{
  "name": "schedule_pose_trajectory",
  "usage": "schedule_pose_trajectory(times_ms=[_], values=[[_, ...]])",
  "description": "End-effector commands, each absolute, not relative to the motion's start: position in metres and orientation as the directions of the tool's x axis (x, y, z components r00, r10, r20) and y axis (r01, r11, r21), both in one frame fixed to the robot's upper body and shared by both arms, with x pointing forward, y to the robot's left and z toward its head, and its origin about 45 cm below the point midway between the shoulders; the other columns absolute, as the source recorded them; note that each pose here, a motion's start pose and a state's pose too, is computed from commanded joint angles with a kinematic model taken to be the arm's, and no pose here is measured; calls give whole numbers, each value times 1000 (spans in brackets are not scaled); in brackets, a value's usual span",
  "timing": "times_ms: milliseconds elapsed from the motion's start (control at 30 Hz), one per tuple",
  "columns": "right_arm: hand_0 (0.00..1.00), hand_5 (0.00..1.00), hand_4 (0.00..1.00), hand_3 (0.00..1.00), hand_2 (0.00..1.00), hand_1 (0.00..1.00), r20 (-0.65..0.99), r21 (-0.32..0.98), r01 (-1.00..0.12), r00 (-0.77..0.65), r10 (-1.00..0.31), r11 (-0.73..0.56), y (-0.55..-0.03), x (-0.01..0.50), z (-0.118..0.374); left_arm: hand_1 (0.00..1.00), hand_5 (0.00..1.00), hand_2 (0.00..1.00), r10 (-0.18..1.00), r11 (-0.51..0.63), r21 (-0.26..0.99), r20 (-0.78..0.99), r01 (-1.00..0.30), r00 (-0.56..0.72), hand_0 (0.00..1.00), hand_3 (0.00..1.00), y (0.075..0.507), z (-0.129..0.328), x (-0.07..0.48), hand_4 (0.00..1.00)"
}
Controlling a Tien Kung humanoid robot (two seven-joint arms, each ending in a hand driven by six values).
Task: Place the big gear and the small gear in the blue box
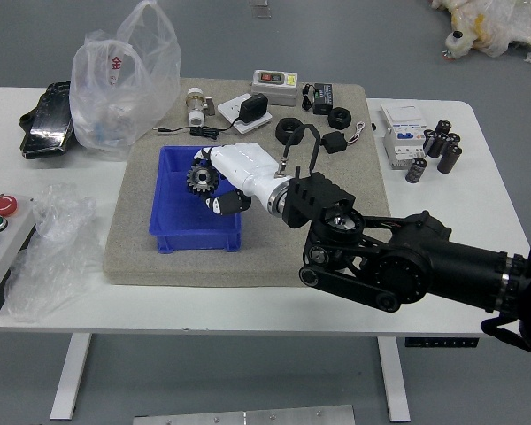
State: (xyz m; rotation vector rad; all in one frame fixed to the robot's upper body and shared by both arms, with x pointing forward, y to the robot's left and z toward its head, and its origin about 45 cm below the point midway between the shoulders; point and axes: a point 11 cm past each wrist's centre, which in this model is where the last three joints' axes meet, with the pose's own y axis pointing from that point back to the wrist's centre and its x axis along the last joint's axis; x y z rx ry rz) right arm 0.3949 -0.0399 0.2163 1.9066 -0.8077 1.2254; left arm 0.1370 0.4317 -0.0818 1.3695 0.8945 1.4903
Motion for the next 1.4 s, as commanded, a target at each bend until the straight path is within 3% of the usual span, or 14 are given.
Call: schedule_pose_trajectory(times_ms=[33, 67, 233, 267, 433, 467, 600, 633, 800, 833, 967, 1000, 1033, 1400], values=[[548, 3, 476, 622, 649, 658, 926, 243, -802, 359, -115, -545, -39, 394, 215, 540, 353, 555, 939, -338, 931, 343, -139, 14, 651, 702, 432, -82, 137, 673], [640, 224, 537, 701, 774, 759, 925, 251, -800, 364, -109, -544, -39, 394, 213, 540, 353, 555, 939, -338, 931, 343, -138, 14, 651, 702, 432, -82, 137, 673], [640, 224, 537, 701, 774, 759, 920, 272, -803, 379, -102, -531, -40, 394, 210, 540, 353, 555, 939, -339, 931, 344, -137, 13, 651, 702, 432, -82, 137, 673], [672, 262, 587, 827, 853, 821, 919, 274, -804, 381, -103, -527, -41, 394, 209, 537, 350, 555, 939, -339, 931, 344, -138, 13, 651, 702, 432, -81, 137, 672], [672, 262, 587, 827, 853, 821, 914, 284, -809, 390, -110, -514, -43, 394, 205, 537, 350, 555, 939, -339, 930, 344, -139, 13, 651, 702, 432, -81, 138, 672], [682, 269, 606, 890, 872, 841, 913, 285, -810, 392, -110, -513, -44, 394, 205, 539, 350, 555, 939, -339, 930, 344, -139, 13, 650, 701, 432, -81, 138, 672], [682, 269, 606, 890, 872, 841, 912, 292, -811, 396, -109, -507, -45, 394, 204, 539, 350, 555, 939, -339, 930, 344, -139, 13, 650, 701, 432, -81, 138, 672], [691, 294, 705, 955, 892, 853, 912, 293, -811, 397, -108, -506, -45, 394, 204, 539, 350, 556, 939, -339, 930, 344, -140, 13, 651, 702, 432, -81, 138, 672], [691, 294, 705, 955, 892, 853, 912, 294, -813, 395, -107, -502, -45, 395, 204, 539, 350, 556, 939, -339, 930, 344, -140, 13, 651, 702, 432, -81, 138, 672], [684, 326, 771, 964, 889, 853, 913, 292, -814, 394, -109, -502, -46, 395, 204, 540, 349, 555, 939, -339, 930, 344, -140, 13, 651, 702, 432, -81, 138, 672], [684, 326, 771, 964, 889, 853, 916, 270, -824, 379, -132, -497, -47, 397, 207, 540, 349, 555, 939, -340, 930, 345, -141, 13, 651, 702, 433, -81, 139, 672], [684, 326, 771, 964, 889, 853, 917, 260, -829, 373, -143, -494, -48, 398, 208, 540, 349, 555, 939, -340, 930, 345, -141, 13, 651, 702, 433, -81, 139, 672], [669, 278, 710, 951, 881, 843, 916, 252, -835, 369, -157, -490, -50, 399, 210, 536, 349, 555, 939, -340, 930, 345, -141, 13, 651, 701, 433, -81, 139, 672], [636, 316, 710, 899, 828, 792, 771, 109, -915, 324, -548, -388, -110, 423, 234, 539, 348, 555, 940, -338, 930, 342, -143, 8, 651, 701, 431, -82, 138, 672]])
